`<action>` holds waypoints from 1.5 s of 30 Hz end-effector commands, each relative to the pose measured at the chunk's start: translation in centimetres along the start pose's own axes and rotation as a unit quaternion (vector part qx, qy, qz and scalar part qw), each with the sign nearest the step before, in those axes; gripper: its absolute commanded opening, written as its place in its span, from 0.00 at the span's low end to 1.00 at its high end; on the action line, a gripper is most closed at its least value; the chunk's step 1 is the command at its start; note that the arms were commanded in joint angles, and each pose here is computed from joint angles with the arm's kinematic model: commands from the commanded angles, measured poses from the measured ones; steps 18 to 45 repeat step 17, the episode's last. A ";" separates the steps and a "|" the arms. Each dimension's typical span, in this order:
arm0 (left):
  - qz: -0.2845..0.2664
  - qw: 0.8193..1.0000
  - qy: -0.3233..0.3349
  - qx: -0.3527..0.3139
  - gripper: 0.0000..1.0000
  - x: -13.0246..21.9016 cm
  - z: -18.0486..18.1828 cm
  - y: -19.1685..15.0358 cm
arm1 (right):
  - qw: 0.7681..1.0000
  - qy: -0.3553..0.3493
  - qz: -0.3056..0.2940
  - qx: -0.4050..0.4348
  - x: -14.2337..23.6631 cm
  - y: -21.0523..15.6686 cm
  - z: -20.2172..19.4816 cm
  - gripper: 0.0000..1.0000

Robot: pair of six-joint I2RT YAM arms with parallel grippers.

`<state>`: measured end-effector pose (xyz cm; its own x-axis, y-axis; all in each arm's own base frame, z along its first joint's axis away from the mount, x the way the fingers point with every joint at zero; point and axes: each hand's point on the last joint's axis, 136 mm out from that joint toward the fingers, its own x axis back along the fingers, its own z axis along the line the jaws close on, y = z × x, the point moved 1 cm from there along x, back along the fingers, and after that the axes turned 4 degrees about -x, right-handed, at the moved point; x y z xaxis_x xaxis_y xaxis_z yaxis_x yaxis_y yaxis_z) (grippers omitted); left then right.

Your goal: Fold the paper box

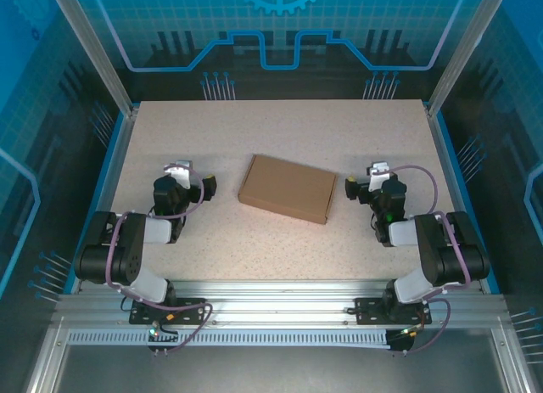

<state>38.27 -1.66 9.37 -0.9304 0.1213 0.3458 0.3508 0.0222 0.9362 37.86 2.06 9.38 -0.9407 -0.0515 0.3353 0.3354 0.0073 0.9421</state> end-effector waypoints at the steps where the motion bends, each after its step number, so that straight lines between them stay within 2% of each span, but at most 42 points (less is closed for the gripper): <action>1: -0.012 1.000 -0.009 -0.006 0.99 -0.1 0.0 0.6 | 1.000 -0.017 -0.008 0.002 -0.7 1.2 -0.2 1.00; 10: -0.012 1.000 -0.010 -0.007 0.99 -0.1 0.0 0.6 | 1.000 -0.015 -0.007 0.005 -0.7 1.1 0.0 1.00; 16: -0.009 1.000 0.012 0.001 0.99 -0.3 0.7 0.7 | 1.000 -0.016 -0.006 0.005 -0.7 1.1 0.0 1.00; 45: -0.009 1.000 0.012 0.001 0.99 -0.3 0.7 0.7 | 1.000 -0.016 -0.006 0.005 -0.7 1.1 -0.1 1.00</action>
